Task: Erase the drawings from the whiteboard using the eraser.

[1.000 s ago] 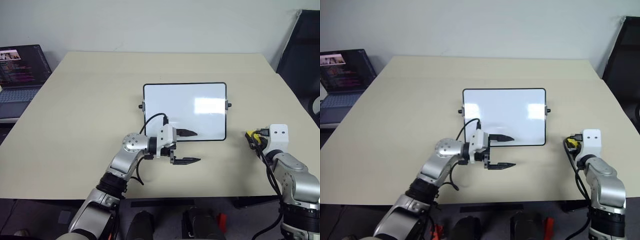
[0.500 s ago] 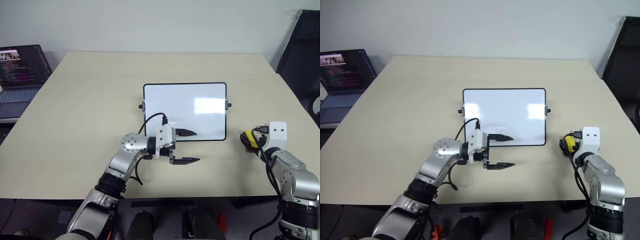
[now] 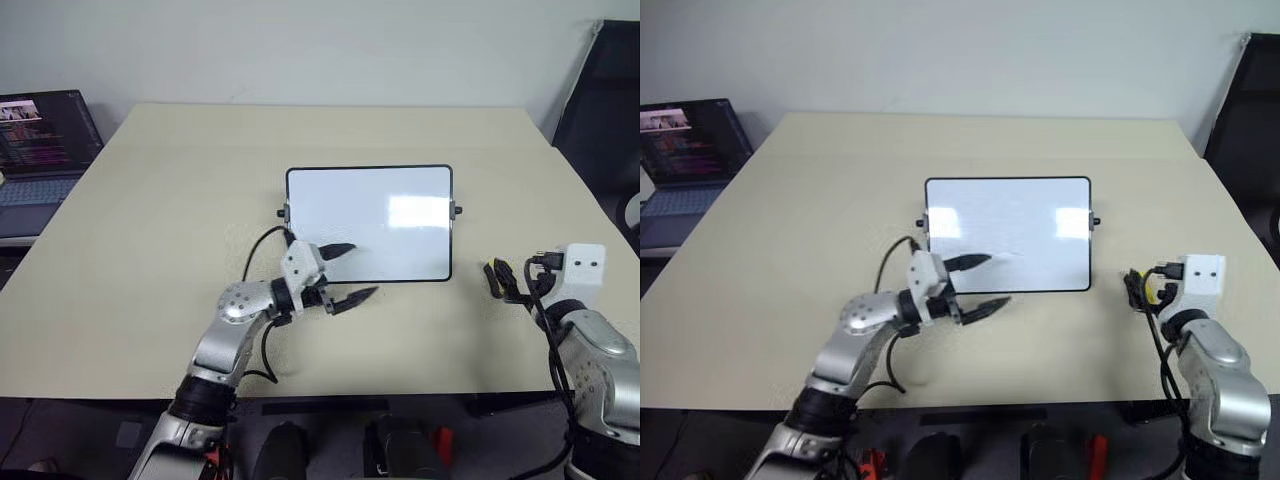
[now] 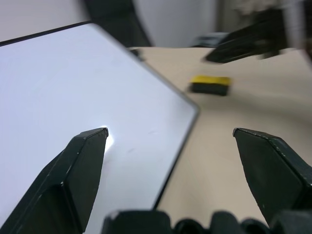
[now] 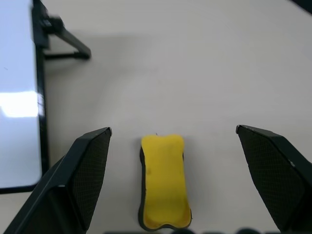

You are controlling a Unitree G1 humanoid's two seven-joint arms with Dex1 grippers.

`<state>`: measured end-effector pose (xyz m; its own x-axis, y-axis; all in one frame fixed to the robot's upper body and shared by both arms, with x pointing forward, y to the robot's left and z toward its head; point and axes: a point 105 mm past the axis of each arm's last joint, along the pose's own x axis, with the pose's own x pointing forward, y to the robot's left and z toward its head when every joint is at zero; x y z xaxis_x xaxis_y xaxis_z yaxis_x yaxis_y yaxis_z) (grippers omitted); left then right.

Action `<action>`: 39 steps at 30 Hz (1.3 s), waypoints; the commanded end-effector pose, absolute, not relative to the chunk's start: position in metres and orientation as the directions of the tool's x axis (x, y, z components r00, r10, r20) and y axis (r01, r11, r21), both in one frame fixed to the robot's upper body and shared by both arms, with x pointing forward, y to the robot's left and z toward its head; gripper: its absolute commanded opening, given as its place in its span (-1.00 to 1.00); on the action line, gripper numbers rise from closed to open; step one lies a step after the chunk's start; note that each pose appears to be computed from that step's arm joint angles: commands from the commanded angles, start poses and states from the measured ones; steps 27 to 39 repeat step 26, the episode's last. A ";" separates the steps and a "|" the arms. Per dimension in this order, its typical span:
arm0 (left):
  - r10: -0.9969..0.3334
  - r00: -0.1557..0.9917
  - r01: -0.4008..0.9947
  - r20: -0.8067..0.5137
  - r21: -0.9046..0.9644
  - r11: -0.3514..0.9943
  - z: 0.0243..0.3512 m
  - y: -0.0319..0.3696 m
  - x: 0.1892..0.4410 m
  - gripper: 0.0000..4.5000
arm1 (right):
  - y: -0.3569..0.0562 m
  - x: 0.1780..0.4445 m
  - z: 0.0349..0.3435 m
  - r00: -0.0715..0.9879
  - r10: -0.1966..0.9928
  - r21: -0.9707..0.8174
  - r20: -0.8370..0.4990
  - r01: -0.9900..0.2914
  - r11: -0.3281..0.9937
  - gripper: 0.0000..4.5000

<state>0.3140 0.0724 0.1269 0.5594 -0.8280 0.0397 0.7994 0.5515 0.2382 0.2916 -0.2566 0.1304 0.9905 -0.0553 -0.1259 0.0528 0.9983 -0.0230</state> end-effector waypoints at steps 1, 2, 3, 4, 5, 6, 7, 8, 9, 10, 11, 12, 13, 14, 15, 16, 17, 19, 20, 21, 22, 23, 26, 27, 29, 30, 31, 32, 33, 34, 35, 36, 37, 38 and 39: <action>-0.627 0.771 0.603 0.107 0.191 0.774 0.131 0.096 0.314 1.00 | -0.255 0.271 0.138 0.998 -0.053 -0.054 -0.024 0.052 0.997 1.00; -0.556 0.825 0.536 0.104 0.165 0.828 0.126 0.104 0.312 1.00 | -0.255 0.265 0.134 0.998 -0.058 -0.046 -0.015 0.057 0.997 1.00; -0.493 0.865 0.477 0.097 0.150 0.866 0.122 0.111 0.310 1.00 | -0.255 0.259 0.132 0.998 -0.067 -0.042 0.000 0.067 0.997 1.00; -0.441 0.893 0.426 0.095 0.141 0.893 0.118 0.117 0.305 1.00 | -0.250 0.253 0.130 0.998 -0.058 -0.047 0.013 0.059 0.997 1.00; -0.392 0.915 0.378 0.093 0.140 0.915 0.115 0.122 0.301 1.00 | -0.246 0.248 0.129 0.998 -0.054 -0.045 0.026 0.055 0.997 1.00; -0.336 0.937 0.321 0.099 0.137 0.937 0.113 0.128 0.297 1.00 | -0.242 0.242 0.126 0.998 -0.053 -0.039 0.035 0.054 0.998 1.00; -0.291 0.951 0.277 0.103 0.132 0.952 0.111 0.132 0.294 1.00 | -0.239 0.239 0.125 0.998 -0.051 -0.027 0.040 0.052 0.998 1.00; -0.237 0.967 0.224 0.099 0.125 0.967 0.107 0.139 0.290 1.00 | -0.238 0.235 0.123 0.997 -0.059 -0.002 0.047 0.059 0.998 1.00; -0.178 0.980 0.168 0.092 0.115 0.979 0.103 0.146 0.287 1.00 | -0.237 0.232 0.120 0.996 -0.071 0.022 0.048 0.070 0.997 1.00; -0.125 0.989 0.116 0.082 0.108 0.987 0.099 0.154 0.283 1.00 | -0.236 0.230 0.116 0.996 -0.077 0.027 0.045 0.076 0.997 1.00; -0.088 0.993 0.080 0.074 0.107 0.991 0.095 0.158 0.278 1.00 | -0.235 0.228 0.113 0.996 -0.081 0.017 0.040 0.080 0.997 1.00; -0.067 0.995 0.059 0.071 0.101 0.993 0.093 0.161 0.275 1.00 | -0.234 0.227 0.110 0.996 -0.087 0.014 0.036 0.086 0.996 1.00; -0.055 0.996 0.049 0.066 0.094 0.994 0.091 0.160 0.273 1.00 | -0.234 0.227 0.109 0.995 -0.095 0.014 0.035 0.094 0.995 1.00; -0.058 0.997 0.053 0.055 0.085 0.995 0.088 0.159 0.271 1.00 | -0.232 0.228 0.108 0.995 -0.091 0.001 0.034 0.091 0.996 1.00; -0.061 0.997 0.057 0.048 0.079 0.995 0.086 0.156 0.270 1.00 | -0.230 0.229 0.107 0.996 -0.087 -0.008 0.034 0.087 0.996 1.00; -0.074 0.996 0.071 0.047 0.077 0.995 0.085 0.153 0.270 1.00 | -0.230 0.228 0.106 0.996 -0.083 -0.021 0.031 0.084 0.996 1.00; -0.083 0.995 0.079 0.049 0.075 0.994 0.085 0.151 0.270 1.00 | -0.231 0.227 0.105 0.996 -0.080 -0.029 0.030 0.081 0.996 1.00; -0.098 0.994 0.094 0.052 0.075 0.993 0.085 0.148 0.271 1.00 | -0.235 0.225 0.104 0.996 -0.083 -0.037 0.031 0.084 0.996 1.00; -0.104 0.993 0.099 0.051 0.075 0.992 0.085 0.146 0.271 1.00 | -0.238 0.225 0.103 0.996 -0.085 -0.039 0.031 0.086 0.996 1.00; -0.111 0.993 0.107 0.050 0.074 0.992 0.083 0.144 0.271 1.00 | -0.241 0.223 0.102 0.996 -0.080 -0.040 0.027 0.081 0.996 1.00; -0.117 0.992 0.114 0.049 0.072 0.991 0.083 0.143 0.270 1.00 | -0.243 0.222 0.100 0.997 -0.074 -0.045 0.023 0.075 0.996 1.00; -0.123 0.991 0.120 0.050 0.069 0.990 0.082 0.141 0.270 1.00 | -0.245 0.221 0.099 0.997 -0.068 -0.050 0.022 0.069 0.996 1.00; -0.134 0.989 0.130 0.057 0.064 0.989 0.083 0.137 0.271 1.00 | -0.253 0.218 0.095 0.998 -0.066 -0.063 0.018 0.067 0.996 1.00; -0.134 0.989 0.130 0.057 0.064 0.989 0.083 0.137 0.271 1.00 | -0.253 0.218 0.095 0.998 -0.066 -0.063 0.018 0.067 0.996 1.00; -0.134 0.989 0.130 0.057 0.064 0.989 0.083 0.137 0.271 1.00 | -0.253 0.218 0.095 0.998 -0.066 -0.063 0.018 0.067 0.996 1.00; -0.134 0.989 0.130 0.057 0.064 0.989 0.083 0.137 0.271 1.00 | -0.253 0.218 0.095 0.998 -0.066 -0.063 0.018 0.067 0.996 1.00; -0.134 0.989 0.130 0.057 0.064 0.989 0.083 0.137 0.271 1.00 | -0.253 0.218 0.095 0.998 -0.066 -0.063 0.018 0.067 0.996 1.00; -0.134 0.989 0.130 0.057 0.064 0.989 0.083 0.137 0.271 1.00 | -0.253 0.218 0.095 0.998 -0.066 -0.063 0.018 0.067 0.996 1.00; -0.134 0.989 0.130 0.057 0.064 0.989 0.083 0.137 0.271 1.00 | -0.253 0.218 0.095 0.998 -0.066 -0.063 0.018 0.067 0.996 1.00; -0.134 0.989 0.130 0.057 0.064 0.989 0.083 0.137 0.271 1.00 | -0.253 0.218 0.095 0.998 -0.066 -0.063 0.018 0.067 0.996 1.00; -0.134 0.989 0.130 0.057 0.064 0.989 0.083 0.137 0.271 1.00 | -0.253 0.218 0.095 0.998 -0.066 -0.063 0.018 0.067 0.996 1.00; -0.134 0.989 0.130 0.057 0.064 0.989 0.083 0.137 0.271 1.00 | -0.253 0.218 0.095 0.998 -0.066 -0.063 0.018 0.067 0.996 1.00; -0.134 0.989 0.130 0.057 0.064 0.989 0.083 0.137 0.271 1.00 | -0.253 0.218 0.095 0.998 -0.066 -0.063 0.018 0.067 0.996 1.00; -0.134 0.989 0.130 0.057 0.064 0.989 0.083 0.137 0.271 1.00 | -0.253 0.218 0.095 0.998 -0.066 -0.063 0.018 0.067 0.996 1.00; -0.134 0.989 0.130 0.057 0.064 0.989 0.083 0.137 0.271 1.00 | -0.253 0.218 0.095 0.998 -0.066 -0.063 0.018 0.067 0.996 1.00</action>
